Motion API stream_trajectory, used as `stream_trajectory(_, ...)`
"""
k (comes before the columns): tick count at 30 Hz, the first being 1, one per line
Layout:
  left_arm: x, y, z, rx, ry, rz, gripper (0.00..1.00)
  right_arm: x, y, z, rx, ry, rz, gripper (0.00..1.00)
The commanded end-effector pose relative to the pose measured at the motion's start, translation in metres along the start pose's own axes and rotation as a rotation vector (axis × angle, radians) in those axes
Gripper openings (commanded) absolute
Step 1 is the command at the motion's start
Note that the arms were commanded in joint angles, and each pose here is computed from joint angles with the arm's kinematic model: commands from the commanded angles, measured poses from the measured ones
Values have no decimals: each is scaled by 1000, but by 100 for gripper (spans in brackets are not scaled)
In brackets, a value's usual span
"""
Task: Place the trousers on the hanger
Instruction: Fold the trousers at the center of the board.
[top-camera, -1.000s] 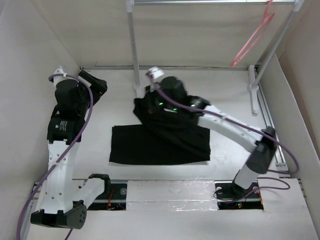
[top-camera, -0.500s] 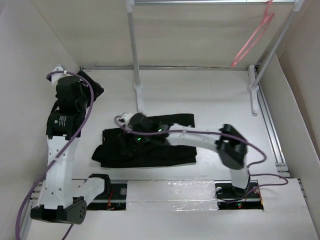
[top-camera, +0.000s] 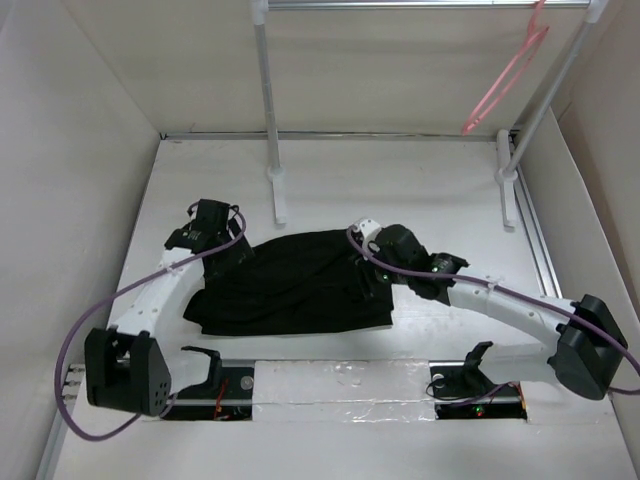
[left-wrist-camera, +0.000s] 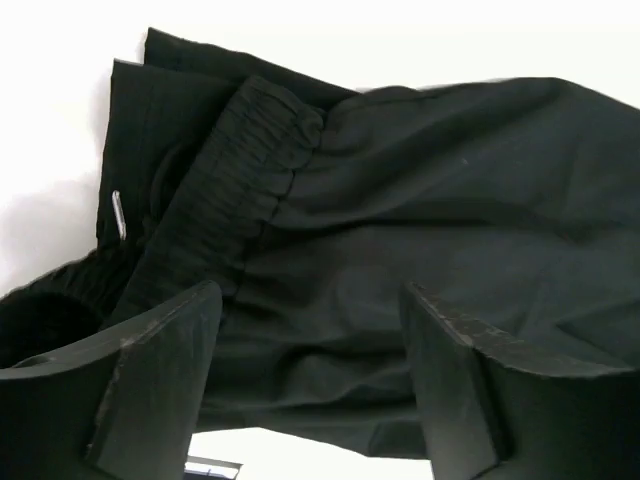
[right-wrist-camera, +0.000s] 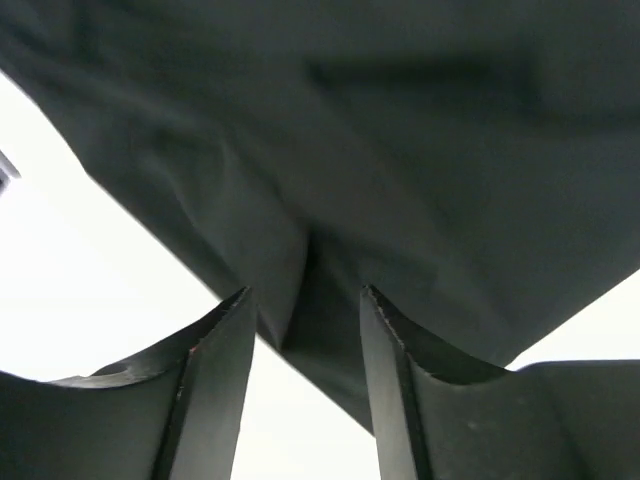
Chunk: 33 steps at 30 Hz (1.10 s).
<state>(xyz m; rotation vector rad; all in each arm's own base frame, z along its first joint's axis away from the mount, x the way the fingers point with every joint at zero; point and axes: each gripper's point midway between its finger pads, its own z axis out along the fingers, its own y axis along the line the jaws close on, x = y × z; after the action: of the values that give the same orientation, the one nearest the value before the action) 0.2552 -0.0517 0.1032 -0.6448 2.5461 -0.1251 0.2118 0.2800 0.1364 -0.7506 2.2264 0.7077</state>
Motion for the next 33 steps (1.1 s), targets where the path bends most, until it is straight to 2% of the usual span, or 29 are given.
stream_trajectory(1, -19, -19, 11, 24, -25, 47, 67, 13, 17, -4, -66, 19, -81, 52)
stream_trajectory(3, -20, -21, 21, -4, -1, 89, 62, 22, 17, -3, -75, 36, -74, 52)
stream_trajectory(4, -24, -23, 25, -12, 5, 97, 55, 23, 17, -2, -78, 31, -69, 52)
stream_trajectory(7, -12, -23, 42, -61, 67, 146, 48, 33, 12, 0, -64, 40, -64, 56)
stream_trajectory(12, 3, -27, 51, -19, 119, 139, 47, 54, 18, 12, -89, 112, -97, 58)
stream_trajectory(16, 19, -26, 68, -13, 166, 124, 44, 53, 14, 25, -62, 115, -122, 56)
stream_trajectory(17, 21, -25, 70, -17, 170, 118, 43, 55, 11, 30, -50, 128, -127, 53)
stream_trajectory(18, 22, -24, 72, -23, 170, 113, 42, 54, 10, 33, -45, 130, -130, 33)
stream_trajectory(20, 22, -23, 76, -26, 163, 108, 41, 58, 13, 36, -28, 148, -153, 7)
stream_trajectory(21, 24, -23, 78, -26, 167, 101, 41, 60, 14, 36, -29, 155, -163, 2)
stream_trajectory(22, 22, -20, 82, -32, 170, 82, 40, 66, 15, 35, -24, 174, -169, 0)
stream_trajectory(27, 12, -17, 90, -45, 152, 30, 40, 112, 18, 27, -18, 275, -204, 0)
stream_trajectory(33, -11, -18, 83, -74, 66, -7, 41, 134, 13, 14, 16, 295, -204, 0)
